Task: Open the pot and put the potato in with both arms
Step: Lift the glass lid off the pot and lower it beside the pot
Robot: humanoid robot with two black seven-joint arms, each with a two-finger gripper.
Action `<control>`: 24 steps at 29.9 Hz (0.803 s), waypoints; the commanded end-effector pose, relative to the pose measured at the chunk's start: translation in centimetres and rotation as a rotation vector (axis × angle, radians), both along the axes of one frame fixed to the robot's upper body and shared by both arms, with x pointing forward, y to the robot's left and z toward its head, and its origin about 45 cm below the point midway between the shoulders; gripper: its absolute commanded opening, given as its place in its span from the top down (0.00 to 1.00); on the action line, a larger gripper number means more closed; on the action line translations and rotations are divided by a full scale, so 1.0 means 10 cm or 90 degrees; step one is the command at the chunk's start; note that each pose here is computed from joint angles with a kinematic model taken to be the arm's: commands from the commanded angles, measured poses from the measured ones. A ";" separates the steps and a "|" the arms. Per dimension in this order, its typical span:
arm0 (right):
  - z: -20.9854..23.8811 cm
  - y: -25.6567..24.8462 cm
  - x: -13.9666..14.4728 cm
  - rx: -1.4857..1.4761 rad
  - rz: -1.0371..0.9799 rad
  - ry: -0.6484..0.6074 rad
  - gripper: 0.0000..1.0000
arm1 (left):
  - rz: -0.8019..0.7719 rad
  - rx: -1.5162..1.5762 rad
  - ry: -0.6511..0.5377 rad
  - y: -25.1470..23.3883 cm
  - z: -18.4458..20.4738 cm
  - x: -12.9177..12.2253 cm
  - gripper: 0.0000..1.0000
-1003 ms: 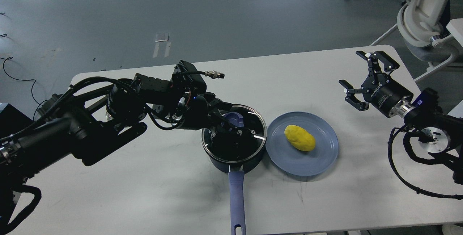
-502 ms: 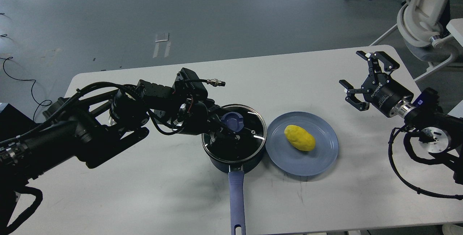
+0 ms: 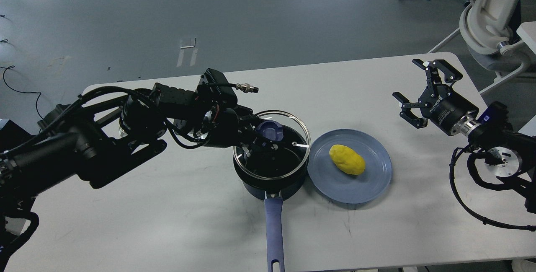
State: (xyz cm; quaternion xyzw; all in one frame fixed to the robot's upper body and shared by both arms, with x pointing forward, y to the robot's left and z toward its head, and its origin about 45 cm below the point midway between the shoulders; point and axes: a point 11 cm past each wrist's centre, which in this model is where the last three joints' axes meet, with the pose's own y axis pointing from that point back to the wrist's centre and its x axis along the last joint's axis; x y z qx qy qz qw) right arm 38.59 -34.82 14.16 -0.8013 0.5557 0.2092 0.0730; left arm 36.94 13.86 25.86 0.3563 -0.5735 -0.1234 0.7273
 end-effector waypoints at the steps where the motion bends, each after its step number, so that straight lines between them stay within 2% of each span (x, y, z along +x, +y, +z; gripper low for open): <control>1: 0.01 0.00 0.01 0.000 0.001 -0.001 0.03 | 0.034 0.010 -0.051 0.34 0.26 0.13 0.73; 6: 0.01 0.01 0.01 0.000 0.001 -0.002 0.03 | 0.115 0.028 -0.090 1.07 0.29 0.19 0.73; 7: 0.01 0.01 0.01 0.000 0.001 -0.002 0.03 | 0.142 0.048 -0.082 1.33 0.19 0.13 0.73; 8: 0.01 0.01 0.01 0.000 0.001 -0.002 0.03 | 0.142 0.049 -0.082 1.34 0.19 0.13 0.73; 13: 0.01 0.01 0.01 0.000 0.001 -0.002 0.03 | 0.228 0.074 -0.066 2.13 -0.18 -0.14 0.72; 17: 0.01 0.01 0.01 0.000 0.001 -0.002 0.03 | 0.263 0.072 -0.032 2.36 -0.41 -0.35 0.72; 19: 0.02 0.01 0.01 -0.002 0.003 -0.003 0.03 | 0.306 0.065 0.012 2.51 -0.61 -0.49 0.72; 24: 0.02 0.01 0.01 -0.004 0.005 -0.003 0.03 | 0.343 0.065 0.041 2.65 -0.78 -0.60 0.71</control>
